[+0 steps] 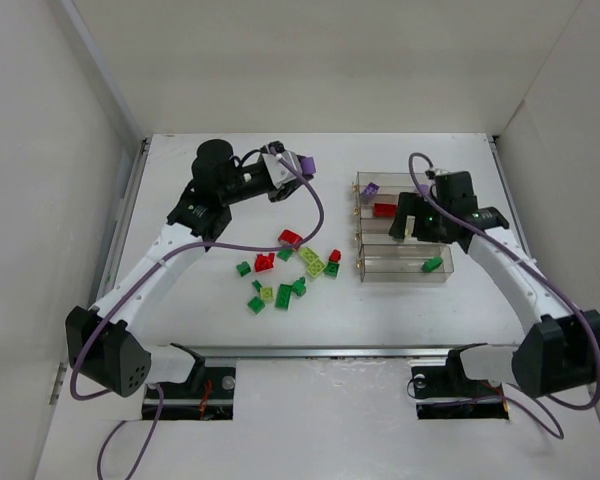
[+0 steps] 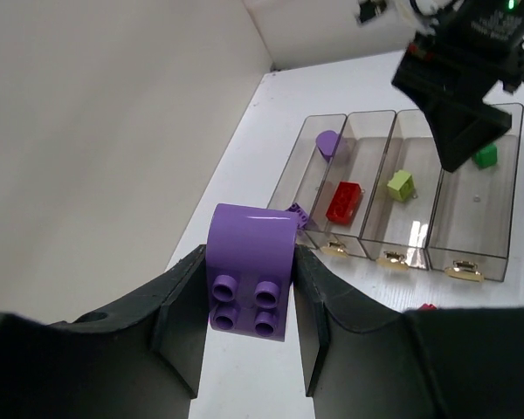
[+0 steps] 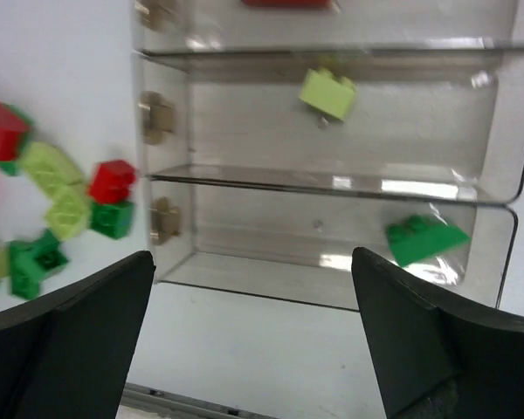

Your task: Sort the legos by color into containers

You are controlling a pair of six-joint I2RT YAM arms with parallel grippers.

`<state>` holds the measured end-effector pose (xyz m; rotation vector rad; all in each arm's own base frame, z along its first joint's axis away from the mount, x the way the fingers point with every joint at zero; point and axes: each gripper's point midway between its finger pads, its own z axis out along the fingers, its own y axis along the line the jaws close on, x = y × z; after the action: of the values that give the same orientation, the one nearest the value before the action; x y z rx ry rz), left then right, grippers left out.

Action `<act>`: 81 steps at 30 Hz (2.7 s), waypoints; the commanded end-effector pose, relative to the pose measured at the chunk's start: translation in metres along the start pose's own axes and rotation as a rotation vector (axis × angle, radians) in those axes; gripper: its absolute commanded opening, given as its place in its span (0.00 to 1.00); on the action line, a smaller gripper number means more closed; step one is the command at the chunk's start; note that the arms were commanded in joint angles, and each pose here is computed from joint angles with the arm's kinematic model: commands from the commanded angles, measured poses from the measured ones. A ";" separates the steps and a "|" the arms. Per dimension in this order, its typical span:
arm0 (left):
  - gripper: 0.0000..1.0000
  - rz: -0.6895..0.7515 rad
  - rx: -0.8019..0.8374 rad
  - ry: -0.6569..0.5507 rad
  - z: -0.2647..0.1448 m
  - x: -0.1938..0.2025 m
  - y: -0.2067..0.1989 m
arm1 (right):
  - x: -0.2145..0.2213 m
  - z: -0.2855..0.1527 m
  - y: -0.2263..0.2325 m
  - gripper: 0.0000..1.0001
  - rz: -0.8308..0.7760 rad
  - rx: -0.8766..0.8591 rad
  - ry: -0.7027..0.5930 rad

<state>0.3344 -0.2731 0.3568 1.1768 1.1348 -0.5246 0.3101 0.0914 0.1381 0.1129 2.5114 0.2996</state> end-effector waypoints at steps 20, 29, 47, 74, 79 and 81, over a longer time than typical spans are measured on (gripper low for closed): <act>0.00 0.058 0.055 -0.003 0.007 -0.005 -0.015 | -0.116 -0.154 0.282 1.00 -0.375 -1.037 -0.365; 0.00 0.064 0.051 -0.010 0.005 -0.008 -0.014 | -0.116 -0.147 0.300 0.59 -0.390 -1.082 -0.339; 0.07 0.064 0.025 0.006 0.005 -0.002 -0.011 | -0.118 -0.142 0.305 0.00 -0.387 -1.073 -0.339; 1.00 -0.033 -0.221 0.310 -0.023 0.076 0.007 | -0.193 0.045 0.075 0.00 0.115 -0.180 -0.352; 1.00 -0.064 -0.267 0.444 -0.039 0.115 0.000 | -0.177 0.084 0.046 0.00 0.146 -0.109 -0.262; 1.00 -0.076 -0.252 0.468 -0.043 0.128 -0.010 | -0.181 0.089 0.031 0.00 0.176 -0.093 -0.273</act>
<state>0.3640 -0.2231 0.2425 1.1045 1.5679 -0.2025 0.5008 0.1284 0.1636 0.2719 2.2681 0.4831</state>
